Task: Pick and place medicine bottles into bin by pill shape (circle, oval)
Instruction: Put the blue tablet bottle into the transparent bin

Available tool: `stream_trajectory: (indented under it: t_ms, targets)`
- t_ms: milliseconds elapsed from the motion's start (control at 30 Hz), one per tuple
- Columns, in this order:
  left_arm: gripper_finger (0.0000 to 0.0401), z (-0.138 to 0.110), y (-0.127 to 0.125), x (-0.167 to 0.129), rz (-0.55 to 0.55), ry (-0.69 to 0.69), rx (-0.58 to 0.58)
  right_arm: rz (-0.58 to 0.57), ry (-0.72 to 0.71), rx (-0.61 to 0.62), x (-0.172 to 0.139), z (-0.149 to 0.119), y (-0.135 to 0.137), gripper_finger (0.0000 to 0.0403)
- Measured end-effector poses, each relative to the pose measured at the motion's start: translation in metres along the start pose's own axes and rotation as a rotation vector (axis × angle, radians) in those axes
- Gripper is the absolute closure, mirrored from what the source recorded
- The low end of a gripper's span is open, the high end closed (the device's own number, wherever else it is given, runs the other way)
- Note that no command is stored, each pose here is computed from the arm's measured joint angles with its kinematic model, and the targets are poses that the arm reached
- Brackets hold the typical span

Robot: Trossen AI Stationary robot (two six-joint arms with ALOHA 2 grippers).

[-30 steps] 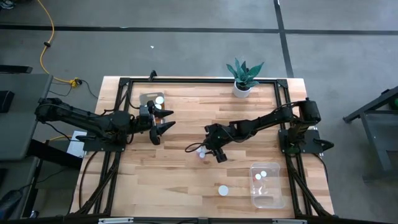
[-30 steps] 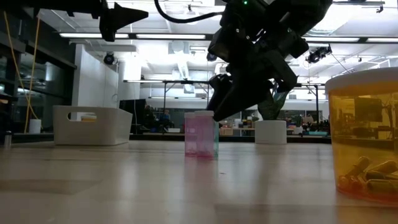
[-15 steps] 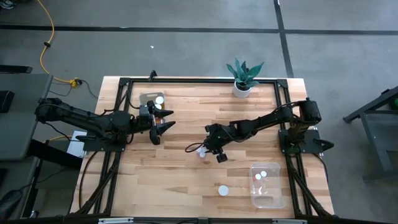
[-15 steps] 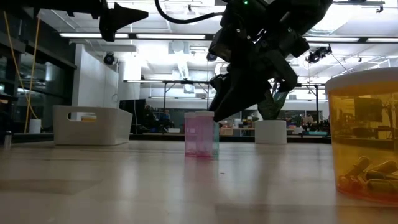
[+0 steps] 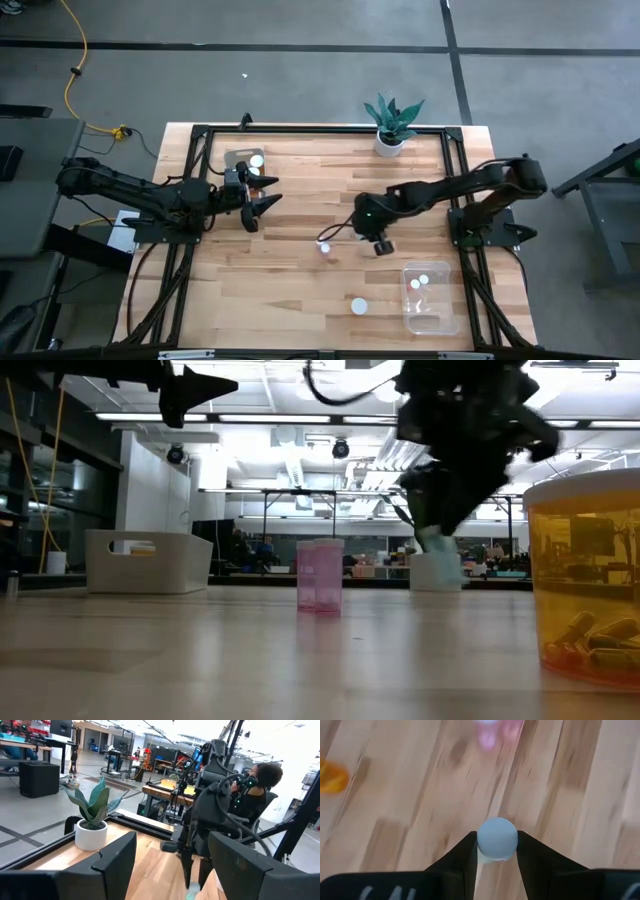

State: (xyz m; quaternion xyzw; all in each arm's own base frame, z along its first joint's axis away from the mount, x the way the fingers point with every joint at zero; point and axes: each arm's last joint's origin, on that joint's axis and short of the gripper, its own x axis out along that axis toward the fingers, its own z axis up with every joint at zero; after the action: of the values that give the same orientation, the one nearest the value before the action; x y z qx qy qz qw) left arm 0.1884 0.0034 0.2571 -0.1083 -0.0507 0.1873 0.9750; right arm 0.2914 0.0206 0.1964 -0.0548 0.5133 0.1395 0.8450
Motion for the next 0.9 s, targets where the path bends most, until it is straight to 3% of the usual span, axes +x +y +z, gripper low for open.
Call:
stream_trajectory:
  t_ms: [167, 333, 533, 633, 900]
  targets:
    - [0.0163, 0.000, 0.000, 0.000, 0.001, 0.003, 0.001, 0.006, 0.004, 0.122, -0.010, -0.032, 0.016, 0.0299]
    - [0.0163, -0.001, 0.000, 0.000, 0.002, 0.007, 0.003, -0.085, -0.173, 0.255, -0.027, -0.053, 0.029, 0.0299]
    - [0.0163, -0.002, 0.000, 0.000, 0.003, 0.018, 0.008, -0.266, -0.561, 0.353, -0.063, -0.044, 0.029, 0.0300]
    - [0.0163, -0.002, 0.000, 0.000, 0.004, 0.020, 0.009, -0.329, -0.680, 0.356, -0.078, -0.040, 0.028, 0.0300]
    - [0.0163, -0.002, 0.000, 0.000, 0.003, 0.020, 0.009, -0.350, -0.716, 0.354, -0.083, -0.039, 0.028, 0.0300]
